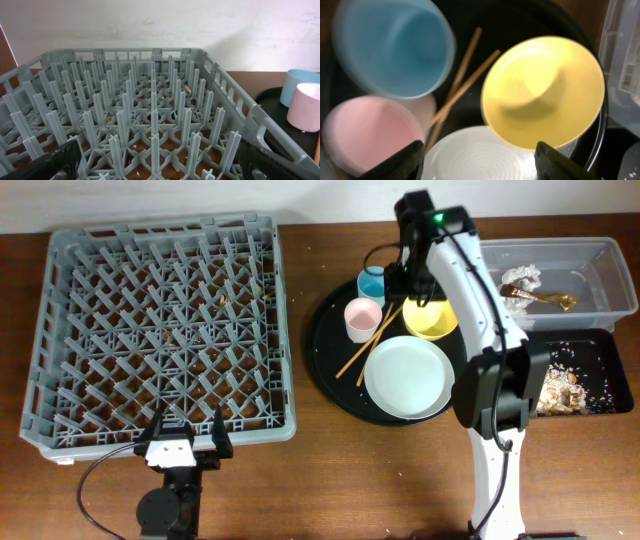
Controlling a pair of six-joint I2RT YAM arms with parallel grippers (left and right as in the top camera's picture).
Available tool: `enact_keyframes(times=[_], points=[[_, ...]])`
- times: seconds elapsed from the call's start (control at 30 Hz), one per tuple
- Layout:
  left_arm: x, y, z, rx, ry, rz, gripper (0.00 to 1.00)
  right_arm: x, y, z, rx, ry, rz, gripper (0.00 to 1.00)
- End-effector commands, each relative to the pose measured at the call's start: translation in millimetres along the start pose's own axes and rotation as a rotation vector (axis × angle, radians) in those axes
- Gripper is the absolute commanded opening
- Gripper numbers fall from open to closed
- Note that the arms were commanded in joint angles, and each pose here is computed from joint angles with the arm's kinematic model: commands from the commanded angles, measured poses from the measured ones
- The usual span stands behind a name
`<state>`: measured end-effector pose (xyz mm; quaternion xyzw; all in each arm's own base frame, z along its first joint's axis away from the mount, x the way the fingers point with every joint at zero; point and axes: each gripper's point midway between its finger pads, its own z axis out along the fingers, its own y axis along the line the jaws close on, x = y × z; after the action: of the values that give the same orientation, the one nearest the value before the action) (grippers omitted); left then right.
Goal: Sort waste into correct bins and load items into the dishwasher rack
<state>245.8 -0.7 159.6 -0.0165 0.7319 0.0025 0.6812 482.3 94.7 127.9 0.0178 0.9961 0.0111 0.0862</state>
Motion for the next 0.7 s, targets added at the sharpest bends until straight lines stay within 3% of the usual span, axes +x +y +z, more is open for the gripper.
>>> enact_keyframes(times=[0.0, 0.13, 0.23, 0.3, 0.4, 0.5, 0.67], points=[[1.8, -1.2, 0.2, 0.007, 0.001, 0.012, 0.99, 1.1, 20.9, -23.2, -0.127, -0.011, 0.02, 0.72], [1.8, -1.2, 0.2, 0.007, 0.001, 0.012, 0.99, 22.0, 30.8, 17.2, -0.121, 0.079, 0.015, 0.68], [1.8, -1.2, 0.2, 0.007, 0.001, 0.012, 0.99, 30.0, 40.6, 46.8, -0.178, 0.111, 0.031, 0.43], [1.8, -1.2, 0.2, 0.007, 0.001, 0.012, 0.99, 30.5, 43.7, 48.2, -0.185, 0.112, 0.032, 0.32], [1.8, -1.2, 0.2, 0.007, 0.001, 0.012, 0.99, 35.1, 53.8, 53.8, -0.184, 0.12, 0.017, 0.31], [1.8, -1.2, 0.2, 0.007, 0.001, 0.012, 0.99, 35.8, 62.6, 55.5, -0.189, 0.116, 0.011, 0.04], [1.8, -1.2, 0.2, 0.007, 0.001, 0.012, 0.99, 37.2, 63.3, 10.5, -0.224, 0.069, -0.028, 0.04]])
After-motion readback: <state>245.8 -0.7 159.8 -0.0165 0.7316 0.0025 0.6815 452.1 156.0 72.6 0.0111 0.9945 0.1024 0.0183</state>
